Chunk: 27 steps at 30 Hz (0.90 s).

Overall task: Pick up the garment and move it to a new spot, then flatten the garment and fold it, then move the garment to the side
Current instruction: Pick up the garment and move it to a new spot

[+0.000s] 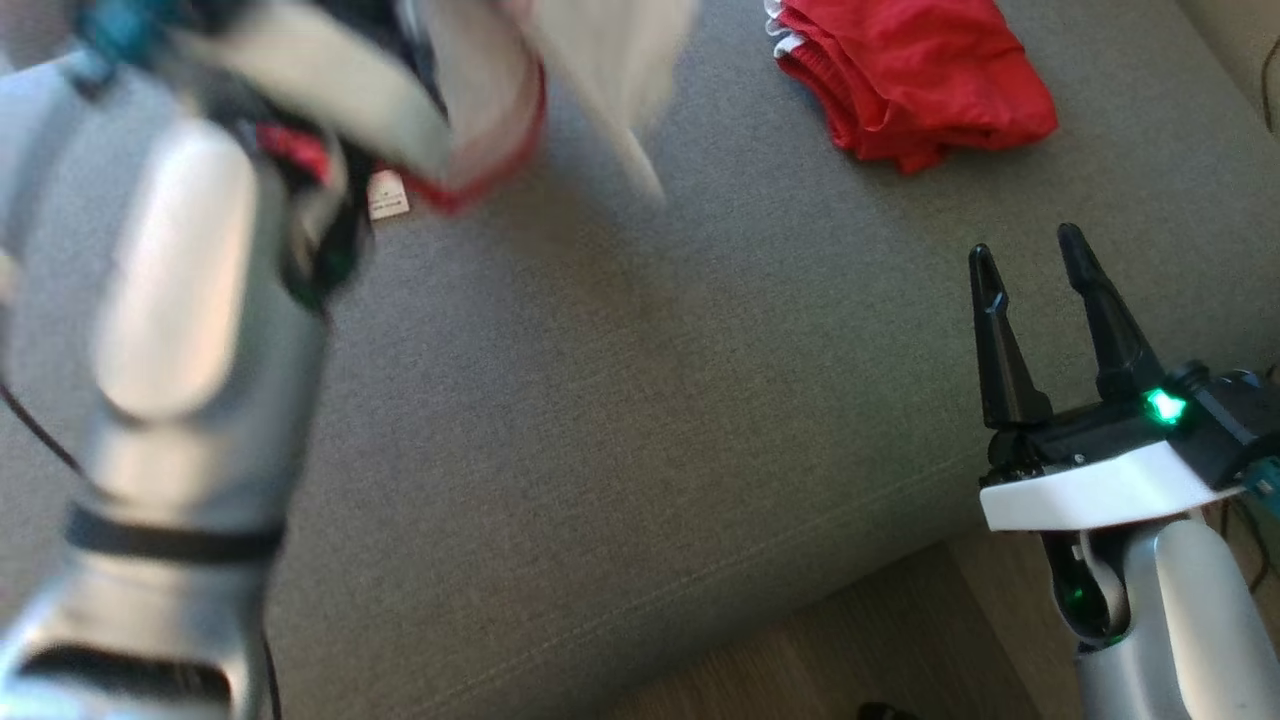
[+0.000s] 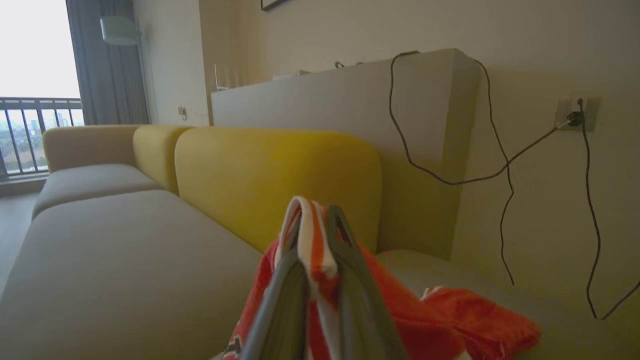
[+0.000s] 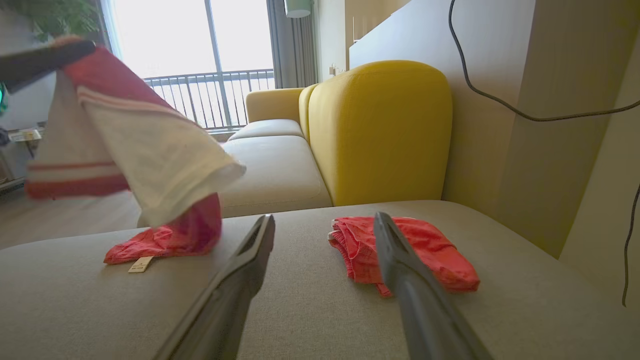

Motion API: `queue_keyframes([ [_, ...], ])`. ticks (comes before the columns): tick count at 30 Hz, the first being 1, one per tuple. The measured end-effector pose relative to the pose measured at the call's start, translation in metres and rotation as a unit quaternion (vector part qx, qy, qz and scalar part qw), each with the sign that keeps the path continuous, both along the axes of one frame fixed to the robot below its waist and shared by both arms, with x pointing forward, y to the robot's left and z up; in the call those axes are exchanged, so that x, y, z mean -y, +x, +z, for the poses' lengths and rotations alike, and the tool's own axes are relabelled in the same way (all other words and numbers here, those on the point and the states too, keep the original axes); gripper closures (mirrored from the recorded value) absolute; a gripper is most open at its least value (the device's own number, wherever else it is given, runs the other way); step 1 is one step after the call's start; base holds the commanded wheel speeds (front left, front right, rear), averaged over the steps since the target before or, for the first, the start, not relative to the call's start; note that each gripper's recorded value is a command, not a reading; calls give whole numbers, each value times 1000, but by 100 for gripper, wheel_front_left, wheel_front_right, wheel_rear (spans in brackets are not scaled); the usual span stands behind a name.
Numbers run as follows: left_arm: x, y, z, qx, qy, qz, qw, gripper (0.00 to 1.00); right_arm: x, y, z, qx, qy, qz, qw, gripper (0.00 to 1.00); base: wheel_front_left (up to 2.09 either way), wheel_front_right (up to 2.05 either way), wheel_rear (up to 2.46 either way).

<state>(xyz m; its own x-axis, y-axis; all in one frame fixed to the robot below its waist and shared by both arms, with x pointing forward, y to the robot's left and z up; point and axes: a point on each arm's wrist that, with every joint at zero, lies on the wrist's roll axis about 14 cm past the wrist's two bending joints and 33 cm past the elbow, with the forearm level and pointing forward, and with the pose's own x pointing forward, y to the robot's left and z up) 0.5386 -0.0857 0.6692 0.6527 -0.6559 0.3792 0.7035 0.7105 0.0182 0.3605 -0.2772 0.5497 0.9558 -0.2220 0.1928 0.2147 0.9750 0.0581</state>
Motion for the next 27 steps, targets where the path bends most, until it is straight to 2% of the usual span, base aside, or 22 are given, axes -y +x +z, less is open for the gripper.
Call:
queue_keyframes([
  [3, 5, -11, -75, -88, 28, -12, 996, 100, -2, 2, -4, -6, 0, 2, 1000, 0, 0, 0, 0],
  [7, -10, -43, -175, -196, 79, -9, 977, 100, -11, 9, -9, -11, 4, 17, 1000, 0, 0, 0, 0],
  [11, -31, -69, -232, -257, 106, 9, 960, 100, -23, 18, -15, -19, 0, 36, 999, 0, 0, 0, 0],
  [12, -37, -71, -238, -265, 108, 19, 958, 89, -26, 20, -17, -21, 1, 41, 999, 0, 0, 0, 0],
  [13, -40, -73, -242, -269, 108, 25, 957, 59, -30, 22, -18, -22, 1, 47, 999, 0, 0, 0, 0],
  [14, -44, -73, -243, -271, 105, 33, 956, 0, -34, 23, -20, -24, 3, 52, 998, 0, 0, 0, 0],
  [20, -64, -75, -223, -260, 73, 77, 960, 0, -57, 30, -15, -13, 6, 89, 996, 0, 0, 0, 0],
  [24, -87, -75, -178, -208, 25, 128, 969, 0, -75, 28, -13, -9, 12, 114, 993, 0, 0, 0, 0],
  [27, -110, -90, -156, -176, -2, 168, 970, 0, -87, 27, -17, -13, 18, 131, 991, 0, 0, 0, 0],
])
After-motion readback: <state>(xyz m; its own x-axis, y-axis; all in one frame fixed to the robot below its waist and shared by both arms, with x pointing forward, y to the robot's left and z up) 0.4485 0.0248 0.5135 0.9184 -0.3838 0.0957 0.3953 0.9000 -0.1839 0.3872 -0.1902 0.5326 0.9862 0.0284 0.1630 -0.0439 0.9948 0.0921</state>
